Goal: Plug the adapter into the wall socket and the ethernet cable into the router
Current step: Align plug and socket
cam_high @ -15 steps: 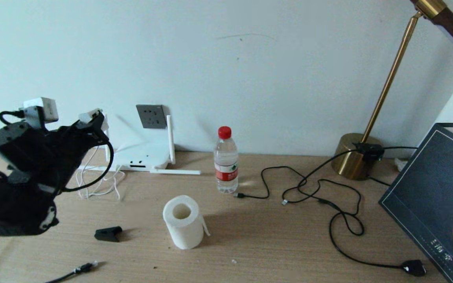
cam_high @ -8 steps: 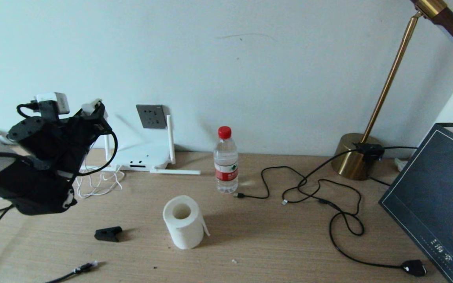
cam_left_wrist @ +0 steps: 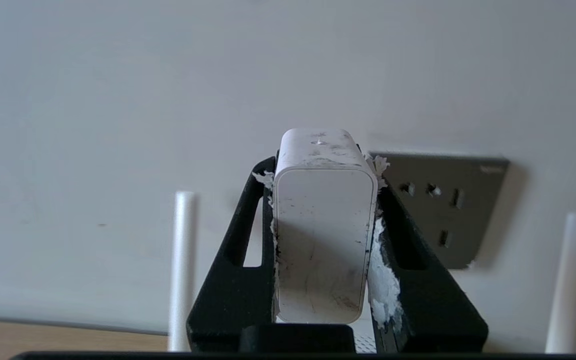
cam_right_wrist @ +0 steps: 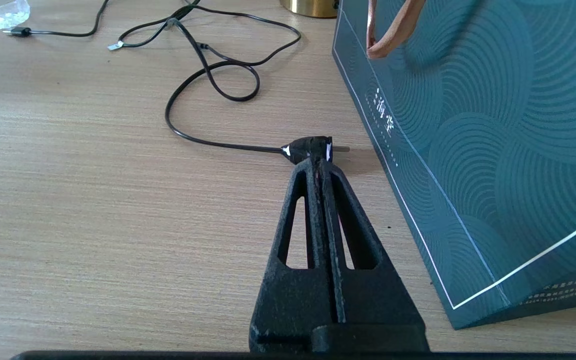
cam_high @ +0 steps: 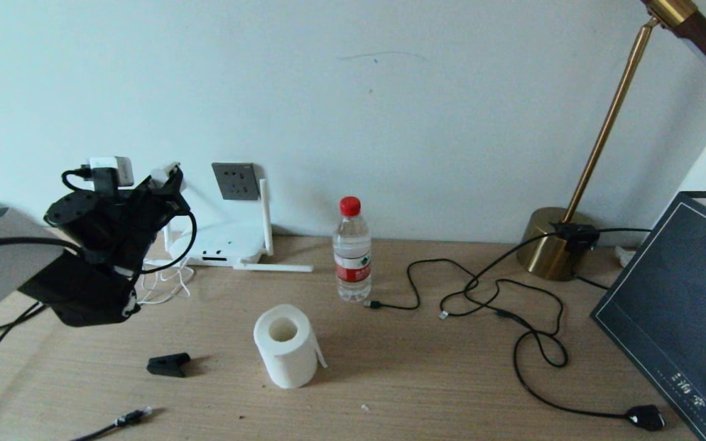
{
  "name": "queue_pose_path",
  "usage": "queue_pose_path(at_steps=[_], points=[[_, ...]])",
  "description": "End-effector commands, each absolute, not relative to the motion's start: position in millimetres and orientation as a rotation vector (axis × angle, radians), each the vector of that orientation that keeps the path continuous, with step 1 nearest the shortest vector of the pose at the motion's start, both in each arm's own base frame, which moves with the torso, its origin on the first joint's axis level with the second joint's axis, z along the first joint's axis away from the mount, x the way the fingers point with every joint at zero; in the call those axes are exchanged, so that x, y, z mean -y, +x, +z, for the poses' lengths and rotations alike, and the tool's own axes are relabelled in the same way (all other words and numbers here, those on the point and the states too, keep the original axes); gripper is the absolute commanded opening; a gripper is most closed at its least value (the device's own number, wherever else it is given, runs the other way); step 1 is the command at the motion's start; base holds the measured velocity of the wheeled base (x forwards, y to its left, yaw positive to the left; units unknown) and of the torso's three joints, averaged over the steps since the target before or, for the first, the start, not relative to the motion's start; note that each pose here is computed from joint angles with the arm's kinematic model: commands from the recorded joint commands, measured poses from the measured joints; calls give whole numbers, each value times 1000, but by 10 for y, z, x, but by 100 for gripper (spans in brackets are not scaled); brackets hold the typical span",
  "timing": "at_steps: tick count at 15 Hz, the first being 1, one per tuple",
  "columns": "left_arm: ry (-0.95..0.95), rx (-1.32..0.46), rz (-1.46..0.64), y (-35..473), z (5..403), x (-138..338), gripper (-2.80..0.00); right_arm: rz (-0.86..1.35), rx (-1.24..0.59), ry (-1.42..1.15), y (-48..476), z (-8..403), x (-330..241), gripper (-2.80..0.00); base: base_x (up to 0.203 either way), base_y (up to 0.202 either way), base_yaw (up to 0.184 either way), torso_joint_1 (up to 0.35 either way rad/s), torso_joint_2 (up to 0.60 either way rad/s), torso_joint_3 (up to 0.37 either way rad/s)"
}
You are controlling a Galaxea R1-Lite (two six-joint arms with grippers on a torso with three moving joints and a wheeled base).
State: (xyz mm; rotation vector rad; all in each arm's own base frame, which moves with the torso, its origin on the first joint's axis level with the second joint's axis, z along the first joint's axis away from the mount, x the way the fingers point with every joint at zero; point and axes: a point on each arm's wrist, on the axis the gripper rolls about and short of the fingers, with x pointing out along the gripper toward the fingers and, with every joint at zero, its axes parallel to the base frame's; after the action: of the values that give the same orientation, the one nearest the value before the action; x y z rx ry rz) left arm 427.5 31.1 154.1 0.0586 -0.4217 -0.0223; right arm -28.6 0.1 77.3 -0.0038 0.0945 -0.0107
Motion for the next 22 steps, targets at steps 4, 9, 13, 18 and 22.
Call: queue_pose_path(at_steps=[4, 9, 13, 18, 22], points=[[60, 429, -86, 4464, 1381, -156, -280, -11, -97, -5, -285, 771, -1, -280, 0, 0, 0, 0, 0, 0], [54, 433, -124, 4567, 1288, 24, -280, -11, -95, -5, -286, 771, -1, -280, 0, 0, 0, 0, 0, 0], [58, 444, -134, 4634, 1246, 104, -280, -11, -96, -5, -286, 771, -1, -280, 0, 0, 0, 0, 0, 0], [57, 446, -137, 4664, 1219, 135, -280, -11, -96, -5, -285, 771, -1, -280, 0, 0, 0, 0, 0, 0], [57, 450, -137, 4666, 1227, 135, -280, -11, -97, -5, -285, 771, -1, -280, 0, 0, 0, 0, 0, 0]])
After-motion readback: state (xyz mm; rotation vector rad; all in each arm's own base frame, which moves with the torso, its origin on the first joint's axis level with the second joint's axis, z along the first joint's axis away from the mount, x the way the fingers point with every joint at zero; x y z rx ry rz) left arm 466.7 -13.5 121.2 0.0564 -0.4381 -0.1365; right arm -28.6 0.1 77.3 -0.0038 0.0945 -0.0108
